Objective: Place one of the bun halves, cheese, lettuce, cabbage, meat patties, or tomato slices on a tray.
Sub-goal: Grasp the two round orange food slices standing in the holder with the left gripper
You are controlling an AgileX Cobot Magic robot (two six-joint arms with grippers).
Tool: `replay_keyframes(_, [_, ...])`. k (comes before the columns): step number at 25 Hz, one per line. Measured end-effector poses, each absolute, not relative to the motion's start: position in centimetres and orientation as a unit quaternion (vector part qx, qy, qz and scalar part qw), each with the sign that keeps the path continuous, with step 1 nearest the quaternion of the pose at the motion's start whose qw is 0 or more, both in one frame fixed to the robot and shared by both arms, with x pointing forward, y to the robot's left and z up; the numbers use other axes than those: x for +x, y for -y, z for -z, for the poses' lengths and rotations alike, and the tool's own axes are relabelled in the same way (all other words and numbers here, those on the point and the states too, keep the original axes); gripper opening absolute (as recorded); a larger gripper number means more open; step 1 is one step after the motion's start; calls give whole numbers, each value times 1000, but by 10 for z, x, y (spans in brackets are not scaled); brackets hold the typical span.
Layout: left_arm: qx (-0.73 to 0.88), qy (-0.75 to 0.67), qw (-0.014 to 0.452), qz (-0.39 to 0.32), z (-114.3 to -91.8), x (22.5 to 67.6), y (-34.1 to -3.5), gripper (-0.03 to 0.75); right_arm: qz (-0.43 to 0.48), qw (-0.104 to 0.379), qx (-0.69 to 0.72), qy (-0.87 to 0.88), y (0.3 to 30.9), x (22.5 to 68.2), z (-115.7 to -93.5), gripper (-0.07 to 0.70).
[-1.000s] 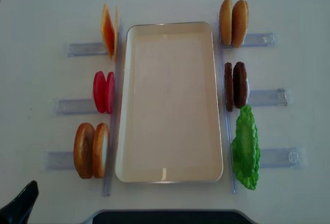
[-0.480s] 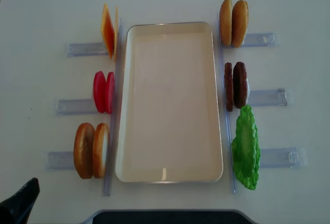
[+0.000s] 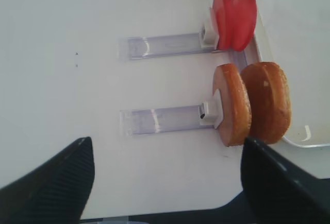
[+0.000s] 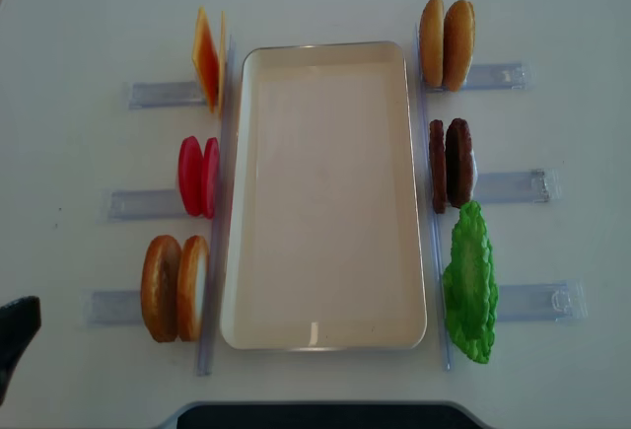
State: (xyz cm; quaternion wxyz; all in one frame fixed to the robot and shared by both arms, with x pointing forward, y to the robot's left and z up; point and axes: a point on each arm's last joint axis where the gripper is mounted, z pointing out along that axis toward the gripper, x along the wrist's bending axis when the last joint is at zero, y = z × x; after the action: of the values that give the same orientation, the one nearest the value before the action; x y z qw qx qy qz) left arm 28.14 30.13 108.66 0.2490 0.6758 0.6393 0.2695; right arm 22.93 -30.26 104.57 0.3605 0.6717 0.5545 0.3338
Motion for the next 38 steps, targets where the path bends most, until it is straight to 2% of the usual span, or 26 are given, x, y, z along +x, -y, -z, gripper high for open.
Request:
replay_keyframes(5, [667,-672,221,-234,-1096,309,-304,692,-334,360,672,-554,303,229,-1046,535])
replay_keyframes(9, [657,-705,187,-190,-1095,334,-305,692,-334,360,672,-554,303,229,-1046,535])
replay_keyframes(13, [648,-728,159,-154,-1091,357,-306,692,-334,360,672,-554,303,229,-1046,535])
replay_keyframes(17, [642,-749,110,-117,-1081,384,-309,692,-334,360,672,-554,303,229,-1046,535])
replay_keyframes(21, [634,-762,93,-98,-1075,396,-310,692,-334,360,672,-554,303,229,-1046,535])
replay_keyframes(26, [627,-769,88,-89,-1072,401,-310,692,-334,360,672,-554,303,229,-1046,535])
replay_keyframes(38, [617,-776,121,-52,-1072,401,-301,692,-334,360,672,-554,303,229,-1046,535])
